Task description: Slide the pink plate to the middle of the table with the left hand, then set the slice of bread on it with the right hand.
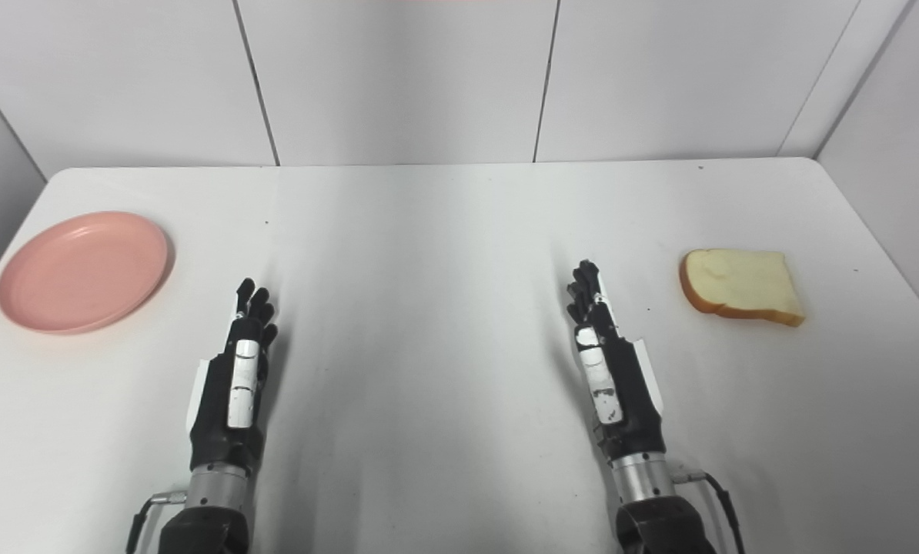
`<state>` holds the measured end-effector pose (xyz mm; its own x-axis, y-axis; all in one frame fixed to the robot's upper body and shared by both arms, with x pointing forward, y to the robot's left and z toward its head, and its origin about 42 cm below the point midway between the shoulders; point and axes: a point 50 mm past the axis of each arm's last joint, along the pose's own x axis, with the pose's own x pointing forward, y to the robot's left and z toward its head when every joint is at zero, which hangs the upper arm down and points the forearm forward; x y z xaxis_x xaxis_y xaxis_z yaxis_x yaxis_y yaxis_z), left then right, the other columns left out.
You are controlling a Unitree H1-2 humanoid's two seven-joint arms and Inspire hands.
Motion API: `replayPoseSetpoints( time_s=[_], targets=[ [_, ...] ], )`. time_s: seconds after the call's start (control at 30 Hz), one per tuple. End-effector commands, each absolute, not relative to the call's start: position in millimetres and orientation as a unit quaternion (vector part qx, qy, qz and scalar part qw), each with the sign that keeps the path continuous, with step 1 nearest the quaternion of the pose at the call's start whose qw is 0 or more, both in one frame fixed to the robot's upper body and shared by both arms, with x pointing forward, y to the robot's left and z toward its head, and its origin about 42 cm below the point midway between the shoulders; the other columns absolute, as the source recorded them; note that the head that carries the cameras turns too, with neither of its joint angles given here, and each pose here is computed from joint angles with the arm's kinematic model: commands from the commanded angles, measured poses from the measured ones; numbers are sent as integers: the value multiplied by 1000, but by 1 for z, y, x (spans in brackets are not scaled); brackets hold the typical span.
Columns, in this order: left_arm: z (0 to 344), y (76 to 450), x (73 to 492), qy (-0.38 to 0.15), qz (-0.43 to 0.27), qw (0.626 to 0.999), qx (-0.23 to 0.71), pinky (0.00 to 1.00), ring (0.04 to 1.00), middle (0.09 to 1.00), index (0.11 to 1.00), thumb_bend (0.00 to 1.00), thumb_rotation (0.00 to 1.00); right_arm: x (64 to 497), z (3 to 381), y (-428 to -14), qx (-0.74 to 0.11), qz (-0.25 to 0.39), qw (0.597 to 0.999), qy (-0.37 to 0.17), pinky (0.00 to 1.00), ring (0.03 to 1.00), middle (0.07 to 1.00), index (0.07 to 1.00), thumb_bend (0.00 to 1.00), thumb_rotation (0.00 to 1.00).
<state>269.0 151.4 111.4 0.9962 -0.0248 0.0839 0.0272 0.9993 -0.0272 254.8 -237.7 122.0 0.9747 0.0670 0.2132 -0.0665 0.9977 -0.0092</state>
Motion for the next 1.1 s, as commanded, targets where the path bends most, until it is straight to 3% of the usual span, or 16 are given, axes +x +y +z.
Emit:
replayPoseSetpoints(
  time_s=[0.0, 1.07],
  targets=[
    [119, 149, 274, -62, -20, 998, -10, 1000, 1000, 1000, 1000, 735, 986, 250, 108, -237, 7, 26, 996, -90, 1000, 1000, 1000, 1000, 807, 973],
    [119, 151, 274, -69, -24, 997, 2, 1000, 1000, 1000, 1000, 730, 986, 250, 109, -233, 4, 39, 996, -78, 1000, 993, 998, 991, 842, 967]
  ],
)
